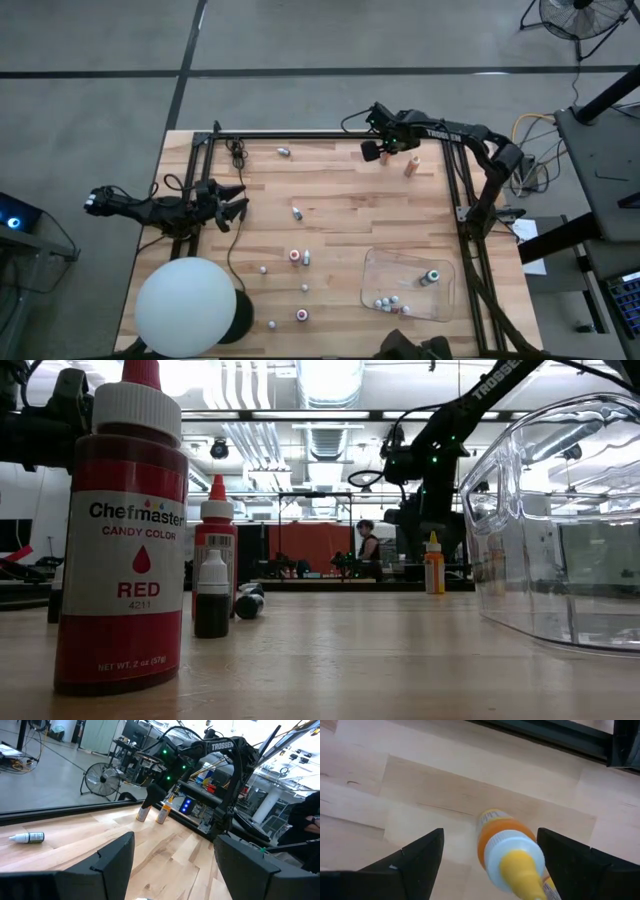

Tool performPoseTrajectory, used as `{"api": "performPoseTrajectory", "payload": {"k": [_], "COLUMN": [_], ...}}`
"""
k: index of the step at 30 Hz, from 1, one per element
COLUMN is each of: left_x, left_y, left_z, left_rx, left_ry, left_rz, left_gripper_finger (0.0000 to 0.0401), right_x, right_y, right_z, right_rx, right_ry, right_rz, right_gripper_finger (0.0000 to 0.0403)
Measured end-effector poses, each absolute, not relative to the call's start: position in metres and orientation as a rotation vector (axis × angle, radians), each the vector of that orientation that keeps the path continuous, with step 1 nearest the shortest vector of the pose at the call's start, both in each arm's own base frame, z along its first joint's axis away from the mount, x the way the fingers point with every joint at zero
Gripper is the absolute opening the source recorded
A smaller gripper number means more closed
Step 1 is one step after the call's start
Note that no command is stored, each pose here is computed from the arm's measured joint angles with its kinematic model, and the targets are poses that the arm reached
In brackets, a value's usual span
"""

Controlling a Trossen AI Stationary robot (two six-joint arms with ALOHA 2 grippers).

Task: Pick & Place food coloring
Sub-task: Put the top yellow food color into the transparent bin

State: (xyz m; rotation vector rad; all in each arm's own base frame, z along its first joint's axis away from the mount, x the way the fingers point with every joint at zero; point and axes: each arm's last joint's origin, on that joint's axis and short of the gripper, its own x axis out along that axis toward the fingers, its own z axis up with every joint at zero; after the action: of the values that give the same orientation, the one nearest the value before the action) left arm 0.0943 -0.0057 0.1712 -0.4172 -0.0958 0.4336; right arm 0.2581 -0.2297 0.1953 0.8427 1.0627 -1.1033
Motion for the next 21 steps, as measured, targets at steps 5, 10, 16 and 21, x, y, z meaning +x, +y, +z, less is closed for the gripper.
{"api": "performPoseTrajectory", "payload": {"k": [5, 10, 16, 21], "left_x": [0.0943, 0.0943, 0.0943, 0.0943], "left_y": [-0.0057, -0.0058, -0.0057, -0.0058], "left_z": [0.1713, 0.1713, 0.1714, 0.1713], "left_rx": [-0.417, -0.417, -0.418, -0.417], "left_ry": [-0.096, -0.096, -0.096, -0.096], "left_rz": [0.433, 0.433, 0.433, 0.433], "left_gripper_finger": [0.0245, 0.0245, 0.0245, 0.0245], "right_x": [0.2563, 0.2548, 0.2539, 0.2537], "right_y": [-0.2301, -0.2299, -0.2293, -0.2288], "right_z": [0.1937, 0.1920, 0.1904, 0.1929], "right_rx": [0.846, 0.848, 0.838, 0.782], "right_ry": [1.068, 1.076, 1.084, 1.086], "right_rz": [-1.111, -1.114, -1.119, -1.144], "right_gripper_finger": [0.0281, 0.0238, 0.0184, 0.0136]}}
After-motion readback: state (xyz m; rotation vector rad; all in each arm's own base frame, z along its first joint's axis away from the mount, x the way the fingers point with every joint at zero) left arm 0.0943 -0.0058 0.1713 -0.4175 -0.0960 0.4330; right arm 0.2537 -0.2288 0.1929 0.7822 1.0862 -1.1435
